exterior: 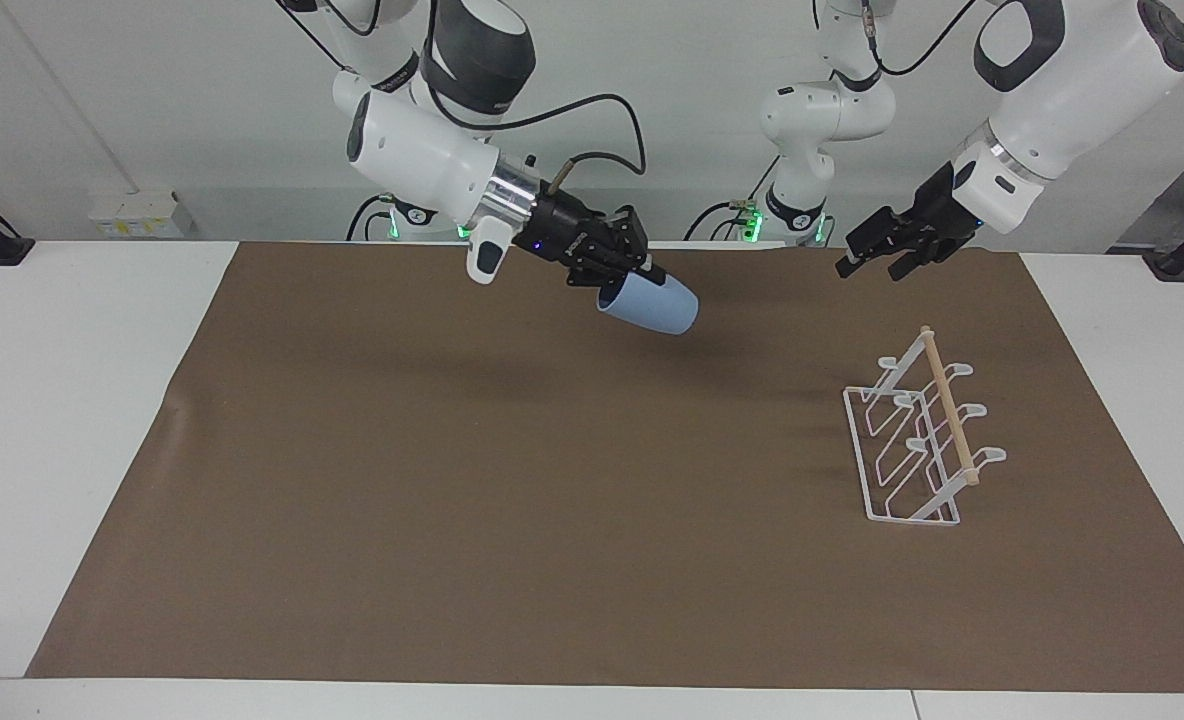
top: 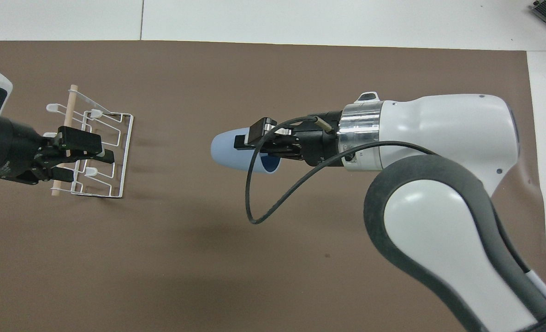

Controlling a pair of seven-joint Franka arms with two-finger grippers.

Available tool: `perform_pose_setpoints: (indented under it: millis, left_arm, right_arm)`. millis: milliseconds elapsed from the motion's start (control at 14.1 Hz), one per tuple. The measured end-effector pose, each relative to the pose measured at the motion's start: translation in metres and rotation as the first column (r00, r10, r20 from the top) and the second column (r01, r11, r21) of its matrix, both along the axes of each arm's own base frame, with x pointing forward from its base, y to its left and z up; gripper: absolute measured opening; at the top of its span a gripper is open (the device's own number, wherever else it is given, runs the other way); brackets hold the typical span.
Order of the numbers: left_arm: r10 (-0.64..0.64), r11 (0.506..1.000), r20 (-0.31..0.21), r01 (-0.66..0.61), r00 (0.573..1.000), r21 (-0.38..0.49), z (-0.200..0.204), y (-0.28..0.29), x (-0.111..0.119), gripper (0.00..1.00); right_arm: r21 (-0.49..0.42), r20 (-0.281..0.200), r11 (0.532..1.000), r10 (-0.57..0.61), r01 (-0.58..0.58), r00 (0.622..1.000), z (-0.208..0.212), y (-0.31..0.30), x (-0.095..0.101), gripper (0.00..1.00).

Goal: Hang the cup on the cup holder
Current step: 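Carry the cup toward the left gripper while the left gripper approaches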

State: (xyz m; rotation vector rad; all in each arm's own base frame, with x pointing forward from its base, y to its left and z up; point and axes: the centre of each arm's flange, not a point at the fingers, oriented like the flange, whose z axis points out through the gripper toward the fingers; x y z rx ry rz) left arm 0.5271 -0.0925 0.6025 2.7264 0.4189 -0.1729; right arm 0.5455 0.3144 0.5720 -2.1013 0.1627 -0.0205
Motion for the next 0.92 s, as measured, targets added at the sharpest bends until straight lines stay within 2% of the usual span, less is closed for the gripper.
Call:
perform_pose_setpoints:
  millis: [142,283,425,567,708,921]
  left_arm:
    - [0.144,0.989,-0.057,-0.146,0.988,-0.020,0.002,-0.015,0.000,1.00]
    - [0.260,0.963,-0.118,-0.266,0.958,-0.036,0.004,-0.022,-0.001,1.00]
    - [0.393,0.912,-0.196,-0.409,0.899,-0.047,0.007,-0.026,0.000,1.00]
    - [0.489,0.850,-0.281,-0.523,0.826,-0.060,0.011,-0.031,0.000,1.00]
    - [0.579,0.775,-0.358,-0.631,0.732,-0.037,0.014,-0.033,0.000,1.00]
    - [0.652,0.702,-0.404,-0.712,0.641,0.004,0.022,-0.037,-0.001,1.00]
  right_arm:
    - [0.019,-0.021,0.999,-0.034,0.034,0.999,0.009,0.039,-0.020,0.05]
    - [0.036,-0.088,0.996,-0.084,0.087,0.993,0.014,0.067,-0.037,0.05]
    - [0.042,-0.140,0.992,-0.109,0.116,0.984,0.018,0.077,-0.044,0.05]
    - [0.045,-0.153,0.990,-0.122,0.131,0.981,0.020,0.074,-0.042,0.05]
    - [0.045,-0.170,0.989,-0.130,0.140,0.977,0.020,0.075,-0.042,0.05]
    - [0.046,-0.190,0.990,-0.123,0.134,0.974,0.020,0.083,-0.049,0.05]
